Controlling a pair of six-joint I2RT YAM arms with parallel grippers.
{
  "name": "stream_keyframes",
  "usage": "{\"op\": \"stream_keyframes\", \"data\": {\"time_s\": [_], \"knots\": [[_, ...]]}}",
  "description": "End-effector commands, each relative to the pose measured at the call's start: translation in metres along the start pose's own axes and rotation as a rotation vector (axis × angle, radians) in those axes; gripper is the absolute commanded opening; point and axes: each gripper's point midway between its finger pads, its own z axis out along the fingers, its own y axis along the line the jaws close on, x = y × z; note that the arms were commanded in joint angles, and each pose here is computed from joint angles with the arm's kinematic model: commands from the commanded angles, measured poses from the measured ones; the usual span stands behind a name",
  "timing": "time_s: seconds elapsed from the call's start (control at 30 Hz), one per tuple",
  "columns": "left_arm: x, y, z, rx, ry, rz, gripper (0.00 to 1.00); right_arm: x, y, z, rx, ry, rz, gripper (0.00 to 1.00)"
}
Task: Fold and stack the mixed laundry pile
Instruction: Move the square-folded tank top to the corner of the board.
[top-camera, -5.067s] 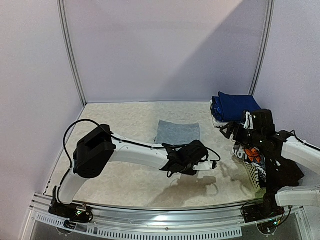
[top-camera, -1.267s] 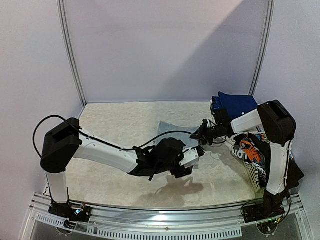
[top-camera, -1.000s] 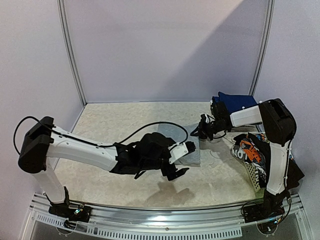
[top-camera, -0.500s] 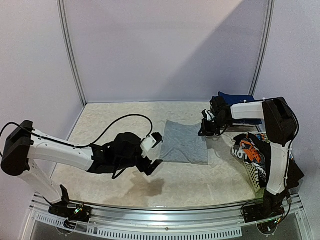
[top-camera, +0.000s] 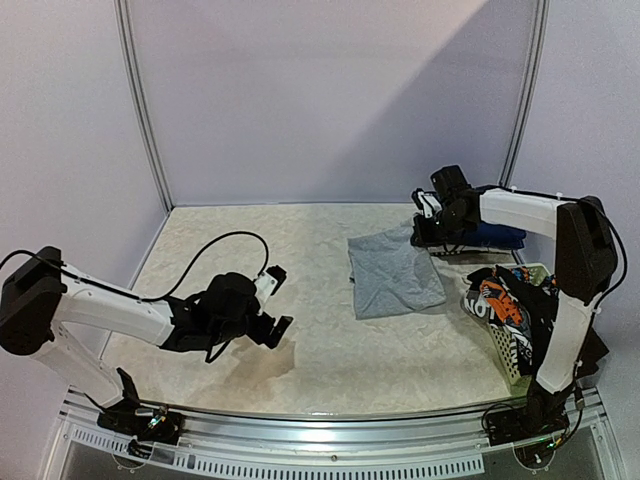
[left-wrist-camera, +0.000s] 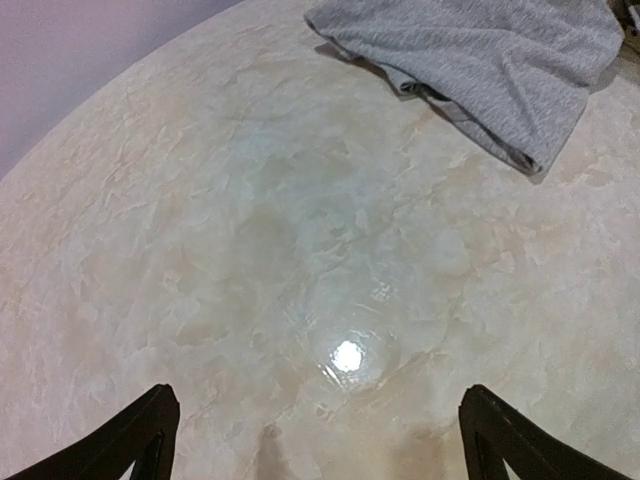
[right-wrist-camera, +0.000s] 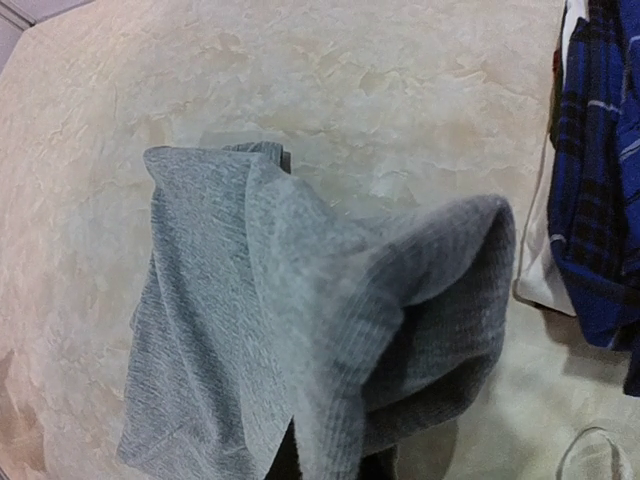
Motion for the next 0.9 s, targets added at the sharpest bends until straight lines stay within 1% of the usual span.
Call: {"op": "stream_keyframes", "data": {"time_s": [0.0, 0.27, 0.77, 0.87], "knots": [[-0.002, 0.01, 0.002, -0.022, -0.033, -0.059, 1.0, -0.025, -0.011, -0.031, 0.093, -0.074, -0.077, 0.0], [0.011, 0.01, 0.009, -0.021, -0.018, -0.062, 1.0, -0.048, -0.026, -0.056, 0.22, -0.123, -0.145, 0.0], [0.027, 0.012, 0.022, -0.034, 0.009, -0.06, 1.0, -0.093, -0.033, -0.102, 0.35, -0.235, -0.177, 0.0], [0.028, 0.011, 0.022, -0.033, 0.008, -0.06, 0.99, -0.102, -0.033, -0.113, 0.37, -0.248, -0.213, 0.0]]}}
